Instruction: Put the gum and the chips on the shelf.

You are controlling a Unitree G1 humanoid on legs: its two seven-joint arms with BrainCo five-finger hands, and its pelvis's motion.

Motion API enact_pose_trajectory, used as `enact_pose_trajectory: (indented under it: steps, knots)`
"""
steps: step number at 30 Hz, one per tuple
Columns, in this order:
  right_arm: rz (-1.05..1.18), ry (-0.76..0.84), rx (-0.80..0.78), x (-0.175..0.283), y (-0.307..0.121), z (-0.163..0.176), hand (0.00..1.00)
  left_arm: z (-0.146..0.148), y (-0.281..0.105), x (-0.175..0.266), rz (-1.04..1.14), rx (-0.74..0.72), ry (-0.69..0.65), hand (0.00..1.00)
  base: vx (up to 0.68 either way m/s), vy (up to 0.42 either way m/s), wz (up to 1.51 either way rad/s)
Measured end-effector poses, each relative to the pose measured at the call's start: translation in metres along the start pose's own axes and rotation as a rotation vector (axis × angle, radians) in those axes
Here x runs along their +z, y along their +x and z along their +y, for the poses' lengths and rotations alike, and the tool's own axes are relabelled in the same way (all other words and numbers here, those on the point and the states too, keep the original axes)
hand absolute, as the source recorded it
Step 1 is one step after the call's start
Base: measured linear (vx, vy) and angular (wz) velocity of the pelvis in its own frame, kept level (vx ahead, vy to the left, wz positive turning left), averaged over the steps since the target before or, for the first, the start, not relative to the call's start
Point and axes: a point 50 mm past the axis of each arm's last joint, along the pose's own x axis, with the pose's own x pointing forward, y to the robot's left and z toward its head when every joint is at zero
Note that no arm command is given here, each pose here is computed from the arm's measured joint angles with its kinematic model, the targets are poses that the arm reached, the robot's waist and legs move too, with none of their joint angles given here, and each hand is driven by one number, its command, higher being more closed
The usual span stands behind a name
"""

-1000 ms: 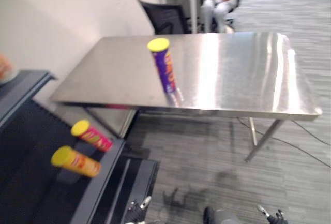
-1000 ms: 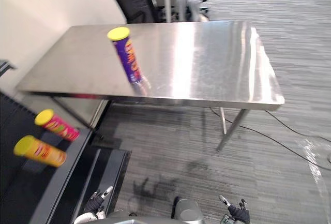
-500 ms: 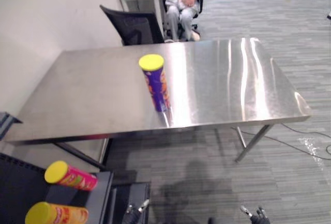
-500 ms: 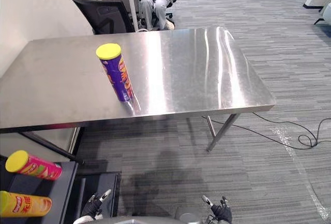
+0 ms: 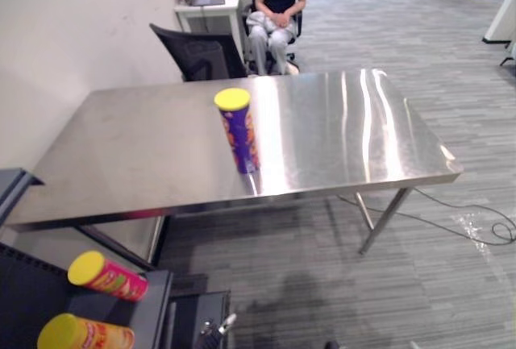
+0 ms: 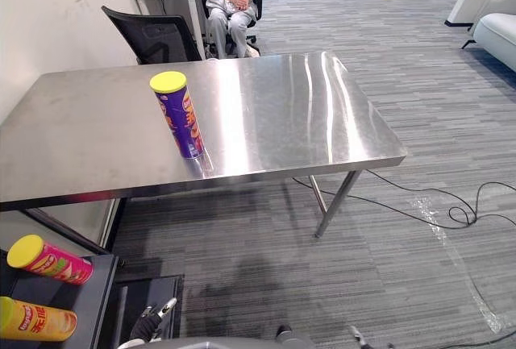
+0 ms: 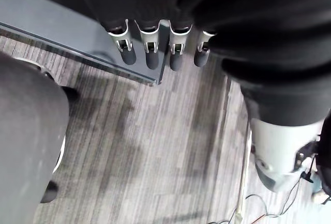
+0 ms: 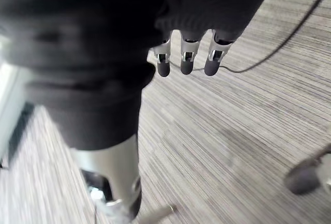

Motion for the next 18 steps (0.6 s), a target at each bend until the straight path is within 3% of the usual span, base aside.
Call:
enact_pose_trajectory:
  steps: [4,9,14,18]
  knots:
    - [-0.307,0.175,-0.067,0.106,0.025,-0.019,0.0,0.028,-0.008,-0.011,0.022,0.076,-0.034,0.0,0.04,0.012,0.06]
    - [-0.665,0.307,0.001,0.216,0.011,-0.006,0.0,0.04,-0.015,-0.017,0.025,0.103,-0.016,0.0,0.08,0.023,0.13]
    - [-0.911,0.321,0.234,0.283,-0.029,0.043,0.0,0.037,-0.015,-0.011,-0.007,0.077,0.022,0.0,0.05,0.036,0.09]
    - [-1.084,0.195,0.512,0.31,-0.074,0.096,0.0,0.034,-0.016,-0.012,-0.003,0.065,0.053,0.0,0.01,0.034,0.15]
